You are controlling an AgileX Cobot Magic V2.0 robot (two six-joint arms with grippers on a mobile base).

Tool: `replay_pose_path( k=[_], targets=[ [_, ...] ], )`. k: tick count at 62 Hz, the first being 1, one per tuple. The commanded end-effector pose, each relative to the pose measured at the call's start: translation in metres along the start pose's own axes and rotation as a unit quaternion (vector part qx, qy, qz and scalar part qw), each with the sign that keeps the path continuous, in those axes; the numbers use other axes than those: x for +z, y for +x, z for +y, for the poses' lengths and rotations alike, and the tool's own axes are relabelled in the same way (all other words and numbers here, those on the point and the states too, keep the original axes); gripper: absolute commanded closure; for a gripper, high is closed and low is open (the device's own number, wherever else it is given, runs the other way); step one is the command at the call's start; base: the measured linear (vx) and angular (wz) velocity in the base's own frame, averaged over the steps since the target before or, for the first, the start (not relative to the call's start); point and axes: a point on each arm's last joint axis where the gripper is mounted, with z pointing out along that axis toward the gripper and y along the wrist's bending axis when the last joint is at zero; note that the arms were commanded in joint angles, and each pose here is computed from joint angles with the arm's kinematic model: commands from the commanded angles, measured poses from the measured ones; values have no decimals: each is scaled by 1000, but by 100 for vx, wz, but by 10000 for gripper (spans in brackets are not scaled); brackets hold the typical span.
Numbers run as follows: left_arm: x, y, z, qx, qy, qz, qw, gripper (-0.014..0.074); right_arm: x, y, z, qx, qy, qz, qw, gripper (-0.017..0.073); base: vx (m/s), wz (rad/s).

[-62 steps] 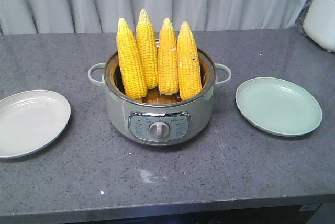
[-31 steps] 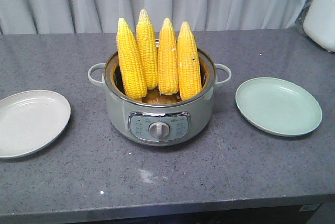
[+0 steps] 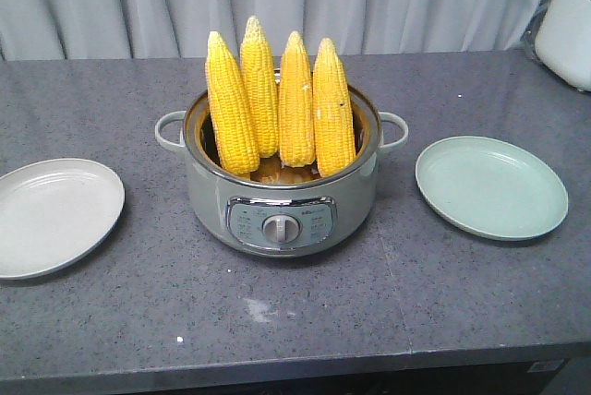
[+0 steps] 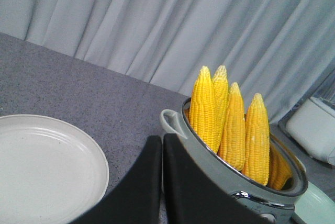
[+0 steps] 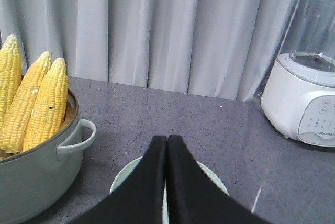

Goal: Distribute corn equally

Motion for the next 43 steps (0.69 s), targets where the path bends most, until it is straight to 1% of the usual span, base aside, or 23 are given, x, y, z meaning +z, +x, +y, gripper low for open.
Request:
replay_pose_path(
  k=[1, 4, 5, 6, 7, 8, 9, 10, 11, 12, 13, 17, 19, 20, 23, 27, 28, 30, 34, 40, 43],
  targets=[
    [8, -13, -3, -6, 1, -23, 1000, 594, 15, -31, -3, -20, -4, -22, 1000, 561, 0, 0],
    [13, -13, -2, 1, 2, -16, 1000, 593, 23, -41, -2, -27, -19, -16, 999, 561, 0, 0],
    [14, -13, -2, 2, 2, -13, 1000, 592, 28, -42, -2, -29, -27, -8, 999, 561, 0, 0],
    [16, -13, -2, 7, 3, -11, 1000, 591, 33, -45, -1, -26, -37, -3, 999, 560, 0, 0],
    [17, -14, -3, 6, 5, -9, 1000, 591, 37, -46, 0, -33, -43, -1, 999, 559, 0, 0],
    [18, -15, -4, 10, 7, -8, 1000, 591, 41, -49, 1, -28, -55, 5, 998, 559, 0, 0],
    [20, -16, -4, 13, 8, -6, 1000, 590, 44, -51, 2, -34, -63, 8, 997, 558, 0, 0],
    [21, -17, -5, 22, 9, -5, 1000, 590, 50, -53, 4, -29, -77, 15, 996, 557, 0, 0],
    [22, -20, -7, 24, 13, -7, 1000, 590, 53, -54, 5, -35, -88, 19, 995, 555, 0, 0],
    [23, -24, -9, 32, 15, -8, 999, 590, 58, -56, 7, -30, -103, 26, 994, 552, 0, 0],
    [24, -25, -9, 36, 17, -7, 999, 590, 61, -57, 8, -35, -114, 29, 992, 550, 0, 0],
    [27, -36, -16, 56, 29, -14, 998, 590, 77, -62, 15, -35, -168, 44, 984, 526, 0, 0],
    [28, -41, -19, 63, 34, -16, 997, 590, 86, -65, 19, -30, -200, 49, 978, 502, 0, 0],
    [29, -44, -21, 67, 36, -17, 997, 590, 89, -66, 20, -33, -210, 50, 976, 491, 0, 0],
    [31, -50, -25, 75, 44, -17, 996, 590, 100, -69, 24, -26, -246, 52, 968, 440, 0, 0],
    [32, -55, -29, 79, 52, -15, 995, 590, 113, -73, 27, -19, -275, 56, 960, 348, 0, 0],
    [31, -55, -30, 79, 54, -14, 995, 590, 115, -74, 27, -18, -278, 56, 959, 326, 0, 0],
    [31, -55, -30, 80, 55, -12, 995, 590, 122, -75, 27, -13, -285, 57, 957, 254, 0, 0],
    [32, -54, -30, 80, 57, -6, 995, 590, 134, -76, 26, -9, -286, 59, 957, 120, 0, 0],
    [32, -51, -31, 82, 62, 5, 995, 590, 148, -75, 22, -4, -272, 59, 960, -69, 0, 0],
    [32, -51, -31, 82, 63, 7, 995, 590, 153, -74, 20, -3, -261, 58, 964, -135, 0, 0]
  ],
)
